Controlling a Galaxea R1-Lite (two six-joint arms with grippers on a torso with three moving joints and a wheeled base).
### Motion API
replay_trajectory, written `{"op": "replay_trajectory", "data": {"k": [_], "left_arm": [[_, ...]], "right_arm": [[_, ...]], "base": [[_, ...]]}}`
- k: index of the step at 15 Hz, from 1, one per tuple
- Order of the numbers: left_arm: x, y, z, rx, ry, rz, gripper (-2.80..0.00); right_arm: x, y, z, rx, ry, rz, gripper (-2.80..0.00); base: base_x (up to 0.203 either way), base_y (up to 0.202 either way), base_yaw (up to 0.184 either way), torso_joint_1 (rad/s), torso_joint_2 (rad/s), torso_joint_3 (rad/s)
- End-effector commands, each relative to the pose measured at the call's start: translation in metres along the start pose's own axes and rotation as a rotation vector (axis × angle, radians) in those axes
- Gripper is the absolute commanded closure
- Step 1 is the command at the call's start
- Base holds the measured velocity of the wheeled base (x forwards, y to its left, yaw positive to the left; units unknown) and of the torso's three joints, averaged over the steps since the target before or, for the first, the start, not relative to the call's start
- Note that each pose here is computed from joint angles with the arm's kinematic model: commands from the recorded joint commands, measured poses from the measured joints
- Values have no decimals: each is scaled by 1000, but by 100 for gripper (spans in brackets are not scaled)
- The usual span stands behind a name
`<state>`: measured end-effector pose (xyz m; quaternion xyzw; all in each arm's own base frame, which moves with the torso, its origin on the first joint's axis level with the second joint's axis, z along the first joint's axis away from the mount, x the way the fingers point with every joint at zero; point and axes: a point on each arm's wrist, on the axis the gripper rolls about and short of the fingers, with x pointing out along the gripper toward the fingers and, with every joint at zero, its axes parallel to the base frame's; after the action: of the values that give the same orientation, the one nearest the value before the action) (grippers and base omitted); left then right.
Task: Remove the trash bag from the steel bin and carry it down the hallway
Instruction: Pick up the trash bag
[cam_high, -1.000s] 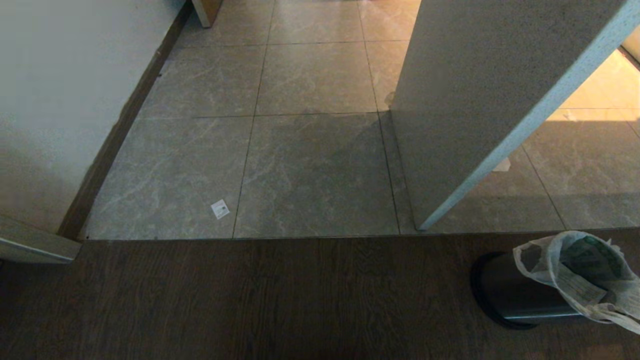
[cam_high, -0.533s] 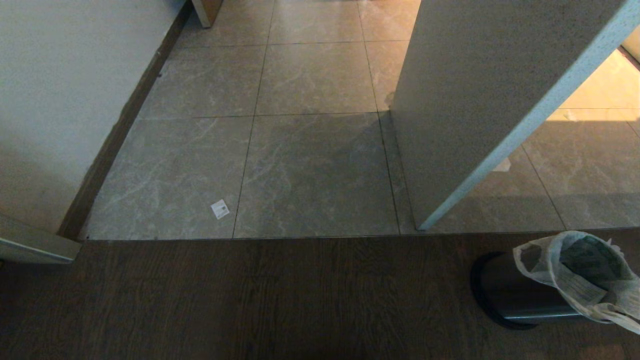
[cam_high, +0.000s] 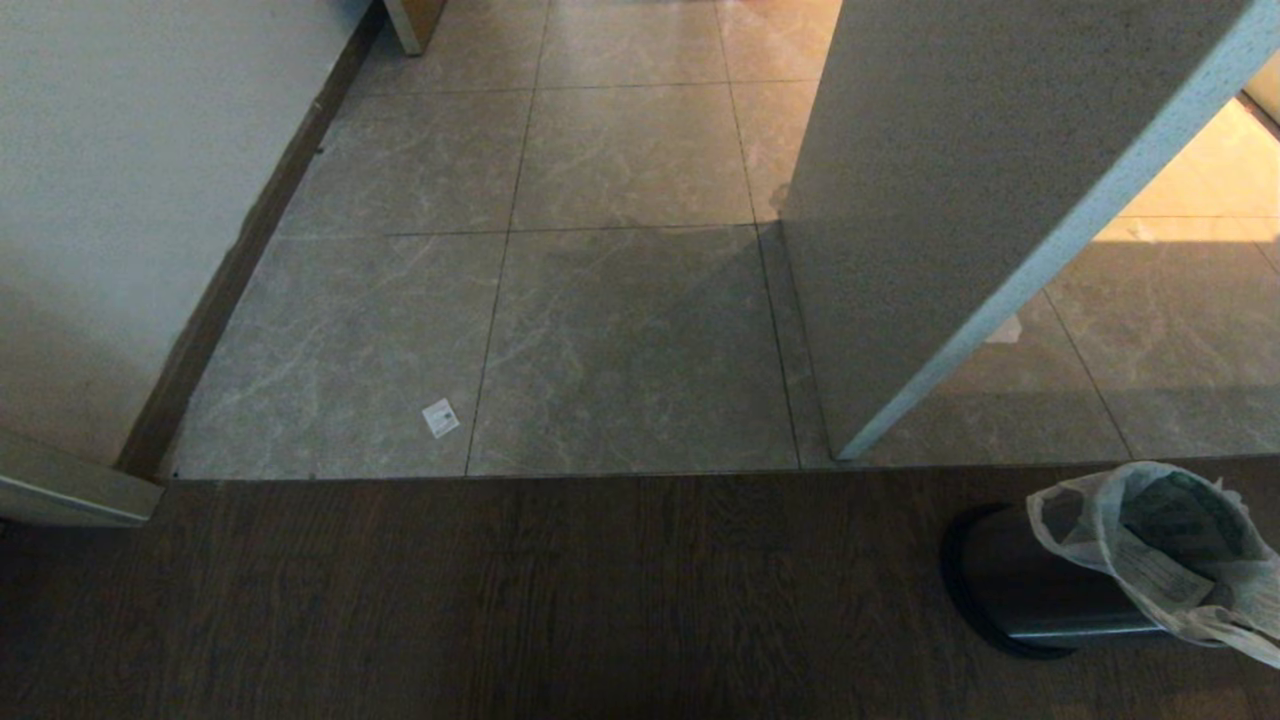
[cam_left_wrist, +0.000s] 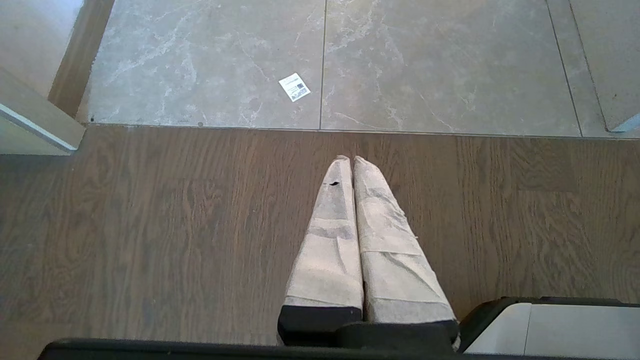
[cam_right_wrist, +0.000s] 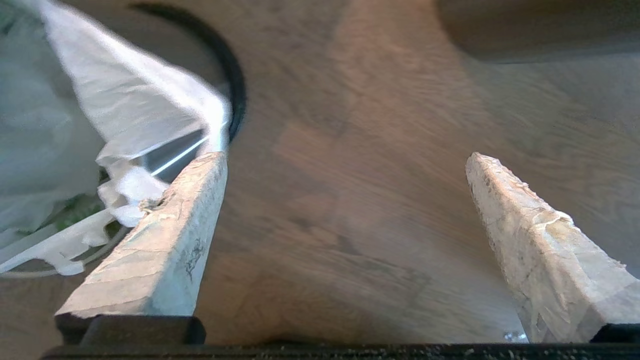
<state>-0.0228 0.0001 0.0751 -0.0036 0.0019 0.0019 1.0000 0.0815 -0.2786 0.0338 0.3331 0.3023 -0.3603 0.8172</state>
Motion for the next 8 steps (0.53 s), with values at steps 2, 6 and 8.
{"op": "replay_trajectory", "data": {"k": [2, 6, 8], "left_arm": [[0, 0, 0, 0, 1, 0, 0], [0, 0, 0, 0, 1, 0, 0], [0, 0, 0, 0, 1, 1, 0]], "right_arm": [[7, 11, -1, -21, 23, 97, -280], [8, 25, -5, -19, 83, 220, -280], [13, 31, -7, -30, 104, 243, -280]], "base": [[0, 0, 0, 0, 0, 0], [0, 0, 0, 0, 0, 0], [0, 0, 0, 0, 0, 0]]}}
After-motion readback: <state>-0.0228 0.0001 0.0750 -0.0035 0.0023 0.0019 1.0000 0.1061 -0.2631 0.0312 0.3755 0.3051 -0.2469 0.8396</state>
